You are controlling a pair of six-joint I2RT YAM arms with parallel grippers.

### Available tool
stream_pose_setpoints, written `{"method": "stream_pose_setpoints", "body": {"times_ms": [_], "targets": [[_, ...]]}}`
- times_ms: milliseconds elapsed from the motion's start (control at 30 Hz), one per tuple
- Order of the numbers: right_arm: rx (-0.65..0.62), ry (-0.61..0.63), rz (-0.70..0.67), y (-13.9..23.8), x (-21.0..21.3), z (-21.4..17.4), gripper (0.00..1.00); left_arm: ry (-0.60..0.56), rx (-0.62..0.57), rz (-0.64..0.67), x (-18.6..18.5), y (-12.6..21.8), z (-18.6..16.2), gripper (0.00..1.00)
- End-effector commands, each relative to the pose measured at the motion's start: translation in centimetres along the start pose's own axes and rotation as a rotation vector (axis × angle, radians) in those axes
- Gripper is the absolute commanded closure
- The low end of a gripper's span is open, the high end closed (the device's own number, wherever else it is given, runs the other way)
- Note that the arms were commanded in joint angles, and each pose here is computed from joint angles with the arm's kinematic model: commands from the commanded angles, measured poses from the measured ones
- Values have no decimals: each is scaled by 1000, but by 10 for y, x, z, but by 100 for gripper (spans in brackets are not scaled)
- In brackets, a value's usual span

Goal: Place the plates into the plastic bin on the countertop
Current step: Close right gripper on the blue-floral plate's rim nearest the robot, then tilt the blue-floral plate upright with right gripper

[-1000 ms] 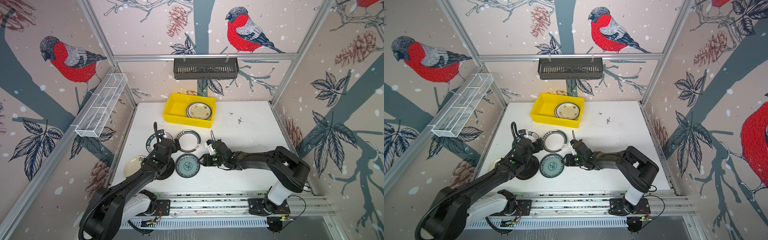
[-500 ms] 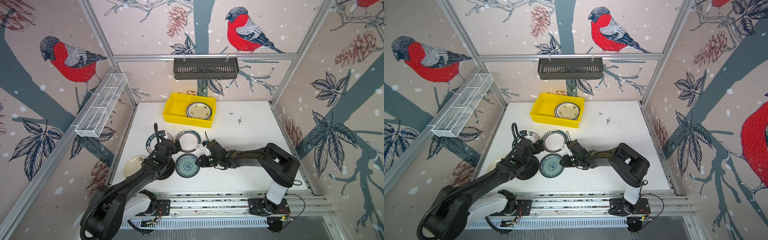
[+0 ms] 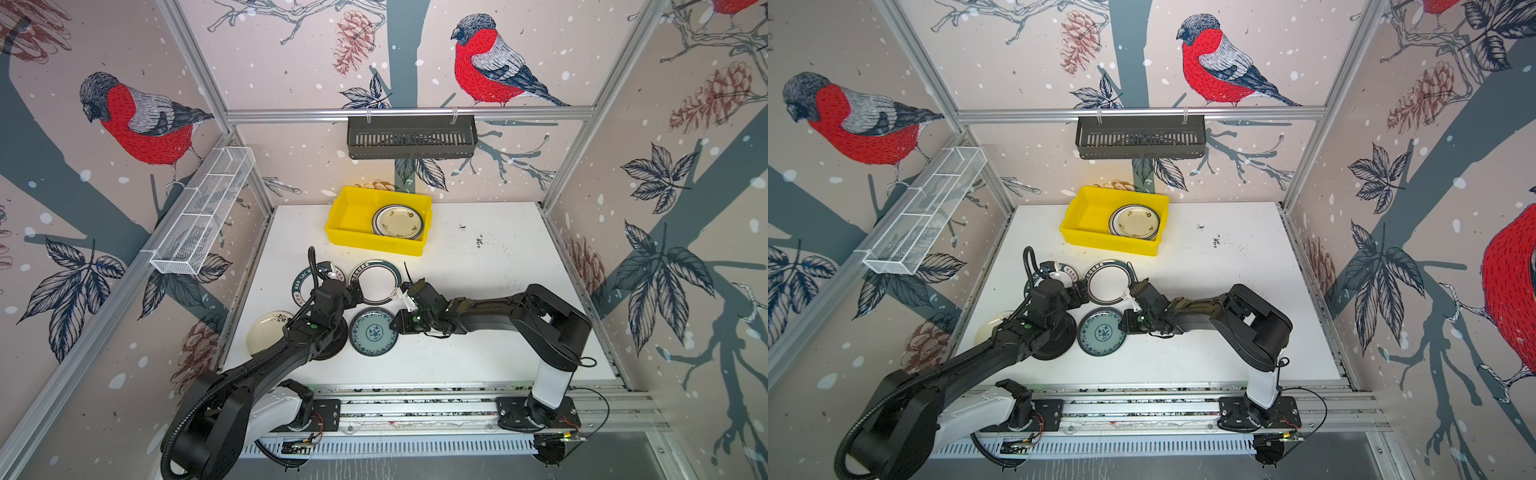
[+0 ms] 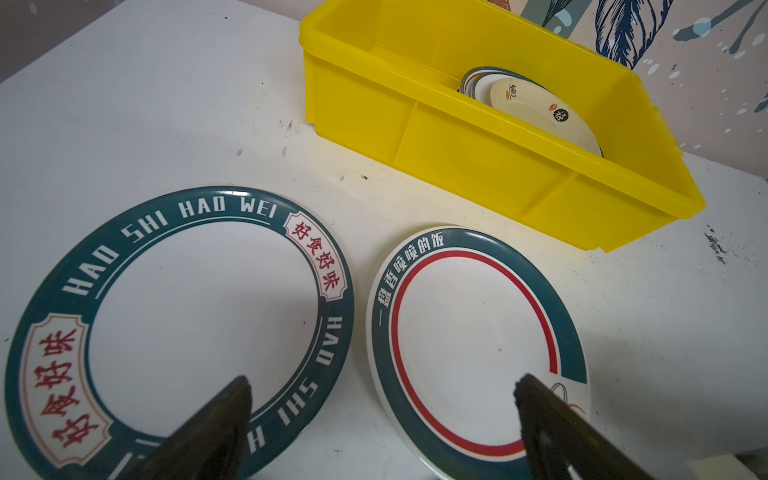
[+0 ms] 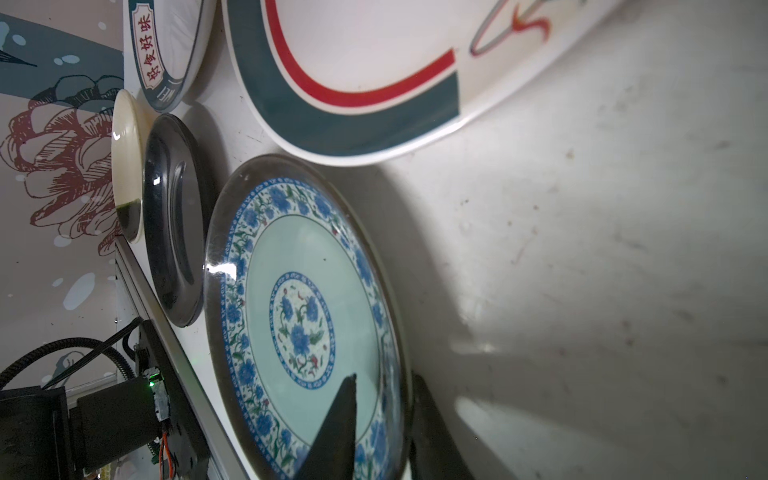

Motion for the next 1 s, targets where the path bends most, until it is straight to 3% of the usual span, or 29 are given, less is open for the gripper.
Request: {"method": "stream_pose_setpoints", "body": {"times_ms": [0,500,967], "targets": [[10,-10,-53,-2,-5,-2,79,16,-36,-17,-2,-1,6,2],[-27,-30,-109,3,-9,2,91,9,-35,-19,-3,-1,5,2],[-89,-15,-116,23,-3,5,94,11,-24,-41,-5,-4,4,2]]}}
Point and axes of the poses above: each gripper's point midway between its finger pads, its own y axis back along the fingers, its own x axis along the line the jaws close on, z = x × y, the point moved 9 cm from there along y, back along the fingers, and after that the axes turned 8 degrees about -y, right-handed, at the moved point
